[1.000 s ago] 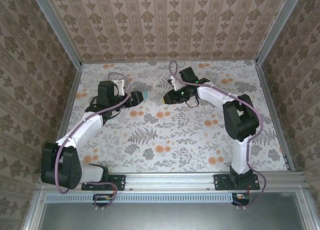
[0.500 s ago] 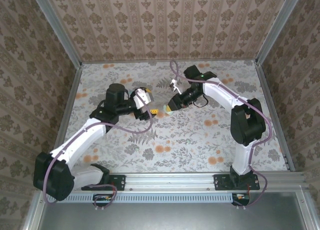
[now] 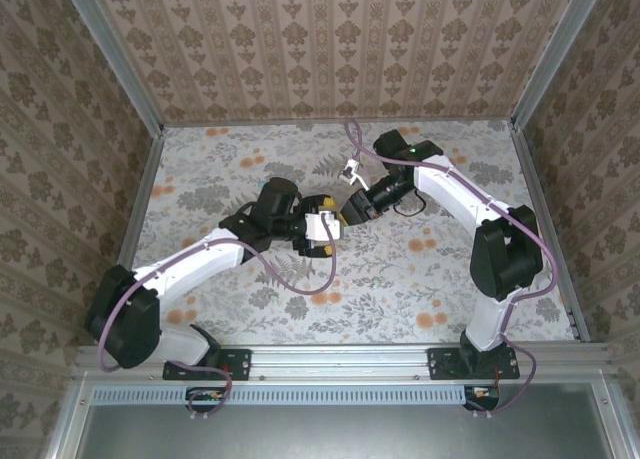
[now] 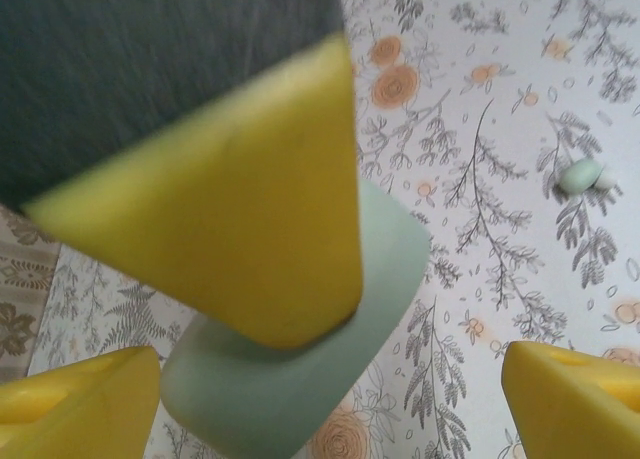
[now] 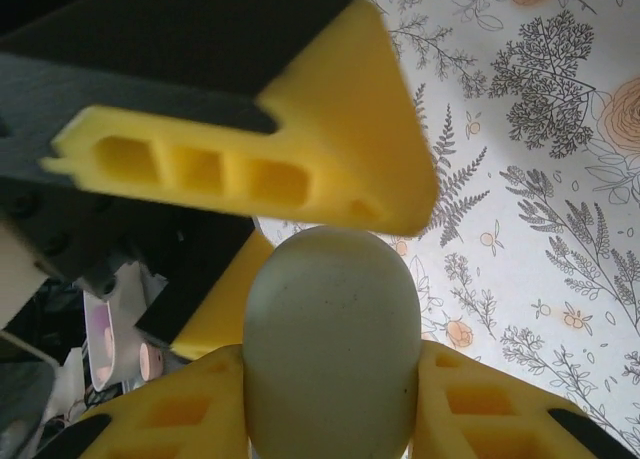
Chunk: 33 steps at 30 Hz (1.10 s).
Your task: Insert the wireless bluetooth earbuds into the charging case
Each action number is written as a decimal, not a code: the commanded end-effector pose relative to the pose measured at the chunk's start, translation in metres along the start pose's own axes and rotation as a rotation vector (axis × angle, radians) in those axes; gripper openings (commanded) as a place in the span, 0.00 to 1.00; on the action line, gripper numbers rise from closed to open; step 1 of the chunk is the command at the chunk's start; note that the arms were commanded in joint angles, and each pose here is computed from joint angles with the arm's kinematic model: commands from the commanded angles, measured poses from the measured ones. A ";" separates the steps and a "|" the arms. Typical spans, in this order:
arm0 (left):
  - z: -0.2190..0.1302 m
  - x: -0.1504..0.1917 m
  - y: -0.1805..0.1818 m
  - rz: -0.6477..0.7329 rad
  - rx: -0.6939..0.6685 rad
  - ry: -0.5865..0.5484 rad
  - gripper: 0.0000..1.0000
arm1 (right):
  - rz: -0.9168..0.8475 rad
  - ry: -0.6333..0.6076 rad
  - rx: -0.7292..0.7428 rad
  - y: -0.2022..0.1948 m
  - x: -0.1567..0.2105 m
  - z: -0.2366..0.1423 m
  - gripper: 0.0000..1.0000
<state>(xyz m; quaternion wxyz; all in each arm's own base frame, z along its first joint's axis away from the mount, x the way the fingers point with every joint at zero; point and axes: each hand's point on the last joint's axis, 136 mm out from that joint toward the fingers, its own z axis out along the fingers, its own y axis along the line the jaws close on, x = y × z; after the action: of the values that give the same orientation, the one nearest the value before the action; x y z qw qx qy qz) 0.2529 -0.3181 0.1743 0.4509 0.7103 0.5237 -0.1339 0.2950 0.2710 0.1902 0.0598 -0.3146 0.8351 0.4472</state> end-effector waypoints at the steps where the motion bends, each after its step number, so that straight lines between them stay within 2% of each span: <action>1: -0.001 -0.014 0.017 0.070 -0.049 -0.034 0.86 | -0.008 -0.003 -0.053 0.012 0.005 -0.003 0.31; 10: -0.004 -0.019 0.027 0.049 -0.065 -0.082 0.77 | 0.016 0.025 -0.056 0.008 0.009 0.001 0.31; 17: -0.005 -0.024 0.024 0.031 -0.013 -0.127 0.64 | 0.015 0.021 -0.055 0.009 0.007 0.000 0.32; 27: -0.001 -0.029 0.021 0.029 0.011 -0.152 0.57 | 0.013 0.013 -0.055 0.012 0.001 -0.002 0.35; 33: -0.001 -0.033 0.017 0.036 0.016 -0.155 0.45 | 0.023 0.019 -0.053 0.009 0.000 -0.001 0.37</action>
<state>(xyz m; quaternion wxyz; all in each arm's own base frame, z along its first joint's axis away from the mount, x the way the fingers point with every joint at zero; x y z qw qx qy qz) 0.2579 -0.3300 0.1886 0.4721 0.7100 0.4930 -0.1729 0.2917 0.2702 0.1928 0.0520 -0.3144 0.8324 0.4534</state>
